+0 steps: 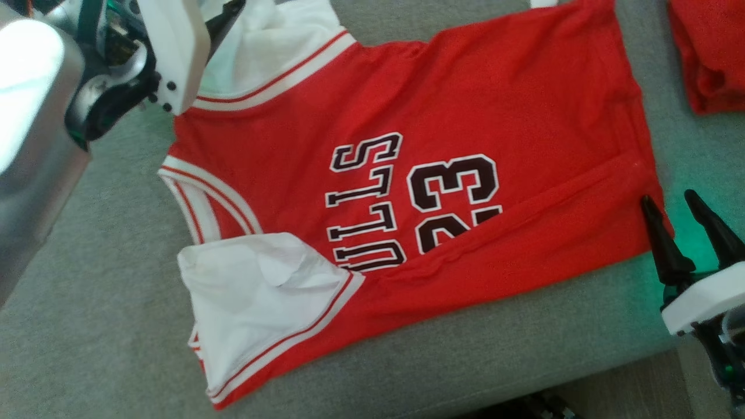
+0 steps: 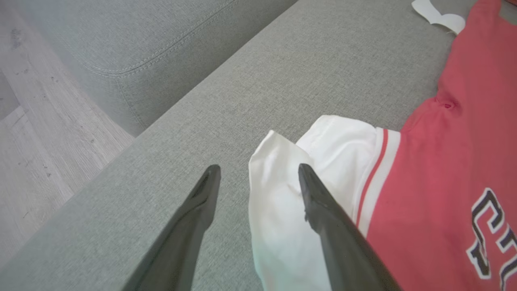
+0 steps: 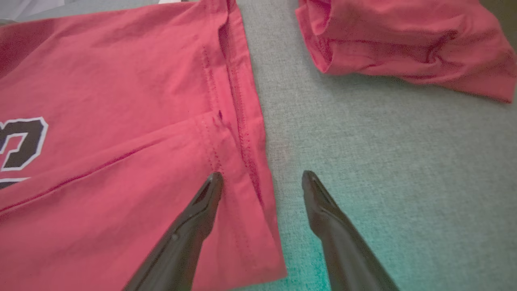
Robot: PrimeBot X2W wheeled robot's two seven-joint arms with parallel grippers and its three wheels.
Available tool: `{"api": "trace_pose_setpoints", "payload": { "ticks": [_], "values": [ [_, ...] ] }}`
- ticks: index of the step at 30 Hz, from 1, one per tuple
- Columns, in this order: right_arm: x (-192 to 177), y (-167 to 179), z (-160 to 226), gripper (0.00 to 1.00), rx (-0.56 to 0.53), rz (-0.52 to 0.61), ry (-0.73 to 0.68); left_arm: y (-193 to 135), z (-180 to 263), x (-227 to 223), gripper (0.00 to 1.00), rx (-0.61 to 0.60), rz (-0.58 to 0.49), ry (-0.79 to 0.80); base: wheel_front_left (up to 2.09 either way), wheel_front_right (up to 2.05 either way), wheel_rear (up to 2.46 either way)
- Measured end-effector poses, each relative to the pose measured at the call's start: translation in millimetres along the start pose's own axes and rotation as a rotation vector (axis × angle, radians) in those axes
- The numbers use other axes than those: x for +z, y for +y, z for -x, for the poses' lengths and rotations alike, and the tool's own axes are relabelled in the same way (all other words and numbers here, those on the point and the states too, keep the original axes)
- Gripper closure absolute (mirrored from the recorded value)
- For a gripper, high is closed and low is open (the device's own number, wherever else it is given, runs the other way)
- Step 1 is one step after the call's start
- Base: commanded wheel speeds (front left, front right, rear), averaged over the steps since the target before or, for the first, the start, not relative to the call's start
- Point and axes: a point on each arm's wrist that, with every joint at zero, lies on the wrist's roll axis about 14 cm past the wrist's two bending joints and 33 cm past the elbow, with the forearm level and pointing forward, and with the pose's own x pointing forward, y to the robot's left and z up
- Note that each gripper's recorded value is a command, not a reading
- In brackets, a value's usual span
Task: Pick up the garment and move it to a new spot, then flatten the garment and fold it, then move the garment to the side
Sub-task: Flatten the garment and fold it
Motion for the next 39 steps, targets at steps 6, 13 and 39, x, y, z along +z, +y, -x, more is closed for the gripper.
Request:
{"api": "trace_pose_setpoints", "payload": {
  "ticks": [6,13,39],
  "values": [
    [-7.6,-9.4,4.7,0.0,-0.034,-0.008,0.016,-6.0,-20.3,-2.2,0.0,-0.04,-0.015,0.024,0.0,0.0,0.0],
    [-8.4,-11.8,5.2,0.0,-0.046,-0.017,0.011,-3.8,-27.6,-2.7,0.0,-0.043,-0.039,0.038,0.0,0.0,0.0],
    [15.6,3.9,-6.8,0.0,0.012,-0.015,-0.045,0.1,-16.7,5.5,1.0,-0.049,-0.054,-0.084,0.0,0.0,0.0]
  ]
}}
